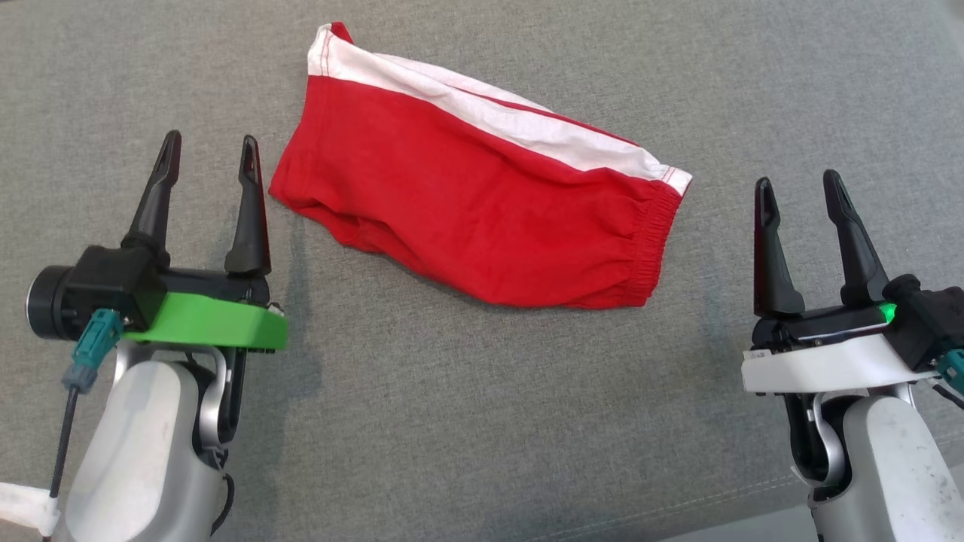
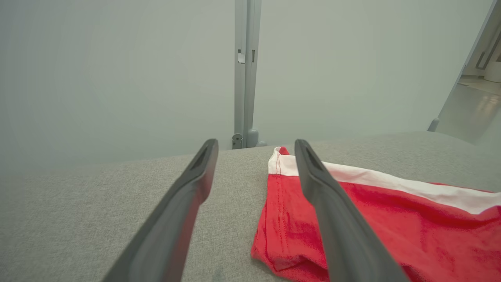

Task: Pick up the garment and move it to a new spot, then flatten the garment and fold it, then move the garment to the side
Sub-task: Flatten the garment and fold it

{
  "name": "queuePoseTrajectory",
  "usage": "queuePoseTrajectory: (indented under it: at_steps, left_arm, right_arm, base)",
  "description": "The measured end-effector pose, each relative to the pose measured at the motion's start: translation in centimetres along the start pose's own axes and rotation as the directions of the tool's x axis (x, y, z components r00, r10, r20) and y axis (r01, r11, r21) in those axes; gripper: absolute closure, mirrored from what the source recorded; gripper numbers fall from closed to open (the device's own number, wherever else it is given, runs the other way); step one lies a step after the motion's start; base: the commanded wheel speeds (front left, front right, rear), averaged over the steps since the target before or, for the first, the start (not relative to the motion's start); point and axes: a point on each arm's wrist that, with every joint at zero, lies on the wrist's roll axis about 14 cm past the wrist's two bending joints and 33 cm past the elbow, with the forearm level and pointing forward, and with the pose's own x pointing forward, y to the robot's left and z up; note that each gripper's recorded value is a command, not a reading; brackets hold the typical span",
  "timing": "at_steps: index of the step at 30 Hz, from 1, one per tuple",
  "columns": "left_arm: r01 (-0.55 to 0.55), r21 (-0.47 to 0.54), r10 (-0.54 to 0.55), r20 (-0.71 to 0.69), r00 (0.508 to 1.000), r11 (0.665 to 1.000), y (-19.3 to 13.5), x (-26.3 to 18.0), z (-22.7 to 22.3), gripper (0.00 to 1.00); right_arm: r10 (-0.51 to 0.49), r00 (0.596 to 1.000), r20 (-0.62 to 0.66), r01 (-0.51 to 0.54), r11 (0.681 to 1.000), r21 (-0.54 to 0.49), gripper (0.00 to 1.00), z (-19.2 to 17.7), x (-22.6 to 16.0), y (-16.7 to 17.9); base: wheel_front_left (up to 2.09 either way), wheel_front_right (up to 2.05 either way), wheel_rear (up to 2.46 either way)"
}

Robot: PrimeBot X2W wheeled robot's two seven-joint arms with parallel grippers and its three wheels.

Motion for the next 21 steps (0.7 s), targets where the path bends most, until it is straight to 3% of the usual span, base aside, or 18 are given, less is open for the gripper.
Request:
queuePoseTrajectory:
  at_steps: [10, 21]
  left_arm:
    - [-0.02, 0.005, 0.02, -0.026, 0.999, 1.0, 0.1, -2.1, 0.5, 0.0]
    - [0.011, -0.015, -0.011, -0.003, 1.0, 1.0, -0.6, -0.8, 1.7, 0.0]
  right_arm:
    - [-0.012, 1.0, -0.003, 0.012, 1.0, -0.005, 0.0, 0.3, -1.0, -0.3]
    - [-0.009, 1.0, -0.006, 0.009, 1.0, 0.003, 0.0, 0.1, -0.9, -0.1]
  base:
    - [0.0, 0.0, 0.0]
    - [0.0, 0.0, 0.0]
